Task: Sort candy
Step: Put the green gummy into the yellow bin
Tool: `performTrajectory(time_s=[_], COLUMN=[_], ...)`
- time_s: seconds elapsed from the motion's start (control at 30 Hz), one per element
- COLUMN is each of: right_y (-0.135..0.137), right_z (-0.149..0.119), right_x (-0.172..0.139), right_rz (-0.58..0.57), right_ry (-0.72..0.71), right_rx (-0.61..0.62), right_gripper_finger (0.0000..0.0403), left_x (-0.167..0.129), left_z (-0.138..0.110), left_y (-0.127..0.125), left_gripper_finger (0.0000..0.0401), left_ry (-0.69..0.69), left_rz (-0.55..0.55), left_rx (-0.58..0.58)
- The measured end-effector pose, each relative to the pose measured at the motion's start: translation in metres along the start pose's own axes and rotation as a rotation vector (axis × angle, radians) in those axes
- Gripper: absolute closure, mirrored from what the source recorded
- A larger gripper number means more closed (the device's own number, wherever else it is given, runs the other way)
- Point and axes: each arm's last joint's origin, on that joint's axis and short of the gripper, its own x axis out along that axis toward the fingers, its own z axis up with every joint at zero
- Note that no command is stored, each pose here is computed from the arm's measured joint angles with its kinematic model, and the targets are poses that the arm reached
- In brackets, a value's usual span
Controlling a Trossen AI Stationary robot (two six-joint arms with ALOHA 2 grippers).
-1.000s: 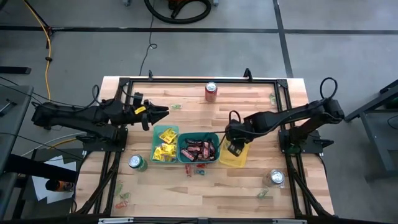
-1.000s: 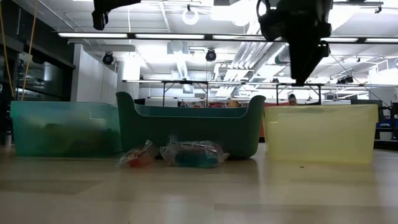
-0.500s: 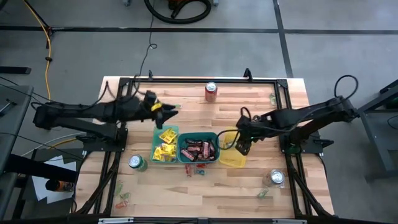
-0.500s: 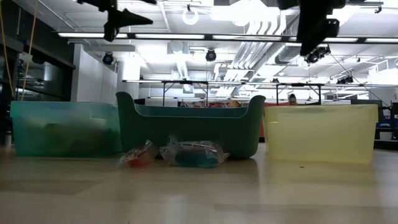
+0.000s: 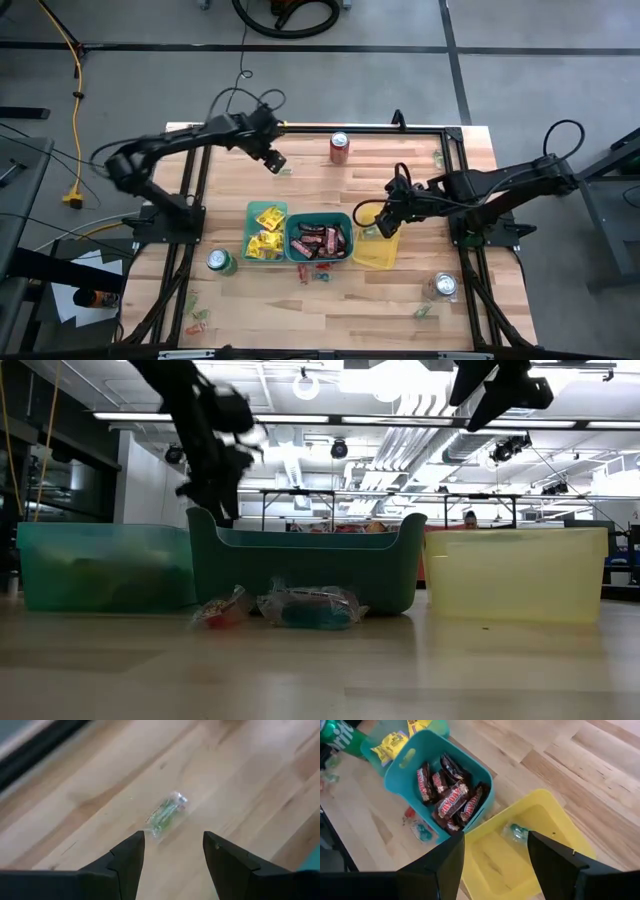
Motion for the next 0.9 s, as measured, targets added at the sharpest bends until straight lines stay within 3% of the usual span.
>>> performTrajectory(time_s=[0.27,0.6,0.7,0.83,0.9], right_y=[0.001,0.001,0.001,0.001,0.001], right_z=[0.000,0.000,0.000,0.000,0.000], right_x=[0.003,0.003,0.003,0.003,0.003], right_rz=[-0.013,-0.022,-0.022,-0.022,-0.023], right_ry=[-0.007,-0.018,-0.018,-0.017,-0.017], right_rx=[0.011,-0.023,-0.036,-0.056,-0.074], right_gripper_finger=[0.0190,0.0190,0.0190,0.0190,0.0190], left_x=[0.071,0.108,0.108,0.094,0.078], left_z=[0.003,-0.002,-0.003,-0.006,-0.002], left_y=[0.008,0.010,0.010,0.007,0.004], left_gripper_finger=[0.0211,0.0221,0.0266,0.0375,0.0386], left_ry=[0.165,0.237,0.248,0.262,0.211], left_rz=[-0.019,-0.013,-0.008,-0.020,-0.037], left_rx=[0.170,0.206,0.196,0.200,0.192])
